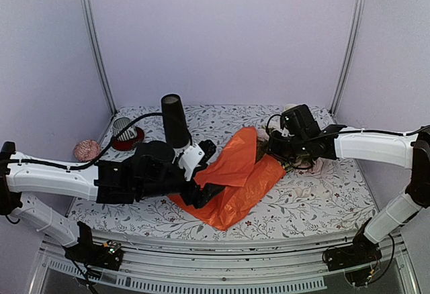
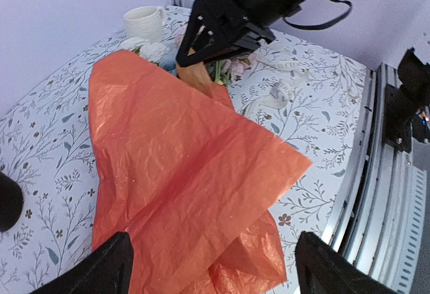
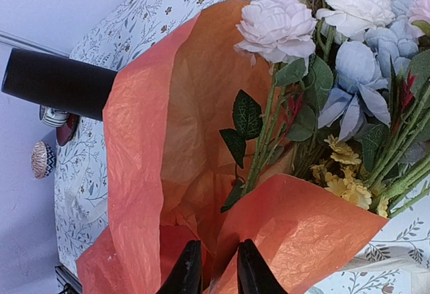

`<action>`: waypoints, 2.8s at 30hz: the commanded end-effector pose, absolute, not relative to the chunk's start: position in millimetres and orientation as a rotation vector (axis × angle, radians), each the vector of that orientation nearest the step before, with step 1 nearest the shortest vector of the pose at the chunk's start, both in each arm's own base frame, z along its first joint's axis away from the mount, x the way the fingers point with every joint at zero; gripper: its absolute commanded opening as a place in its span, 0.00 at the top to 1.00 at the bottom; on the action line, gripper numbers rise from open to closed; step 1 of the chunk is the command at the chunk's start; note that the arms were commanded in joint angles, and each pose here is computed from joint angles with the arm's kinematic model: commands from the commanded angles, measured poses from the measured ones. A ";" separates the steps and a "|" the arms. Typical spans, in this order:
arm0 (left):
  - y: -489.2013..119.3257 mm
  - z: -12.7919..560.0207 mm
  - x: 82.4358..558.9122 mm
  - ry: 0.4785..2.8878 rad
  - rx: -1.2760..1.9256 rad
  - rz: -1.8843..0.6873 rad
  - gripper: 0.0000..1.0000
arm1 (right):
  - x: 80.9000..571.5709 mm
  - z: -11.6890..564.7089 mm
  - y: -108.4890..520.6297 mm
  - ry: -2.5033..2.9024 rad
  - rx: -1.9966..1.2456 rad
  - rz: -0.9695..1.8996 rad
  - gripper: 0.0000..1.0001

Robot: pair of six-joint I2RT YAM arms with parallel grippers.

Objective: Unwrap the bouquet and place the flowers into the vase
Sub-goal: Unfold the folded wrapping paper from the folded wrapping paper.

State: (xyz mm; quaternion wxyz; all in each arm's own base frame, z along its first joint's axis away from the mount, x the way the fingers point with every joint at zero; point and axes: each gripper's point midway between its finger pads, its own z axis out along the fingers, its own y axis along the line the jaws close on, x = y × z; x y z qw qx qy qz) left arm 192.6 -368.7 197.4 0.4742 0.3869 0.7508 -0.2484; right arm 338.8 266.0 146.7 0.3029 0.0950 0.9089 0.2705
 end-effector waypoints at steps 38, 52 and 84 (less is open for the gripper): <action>-403.1 210.2 229.6 1.855 0.840 -0.201 1.00 | 325.4 176.4 266.3 2.322 0.227 0.823 0.98; -278.4 209.0 332.1 2.080 0.350 -0.258 1.00 | 262.1 182.8 206.7 2.310 0.313 0.822 0.97; -142.1 69.0 364.8 2.426 -0.005 -0.158 1.00 | 156.9 116.8 99.4 2.460 0.716 0.639 0.93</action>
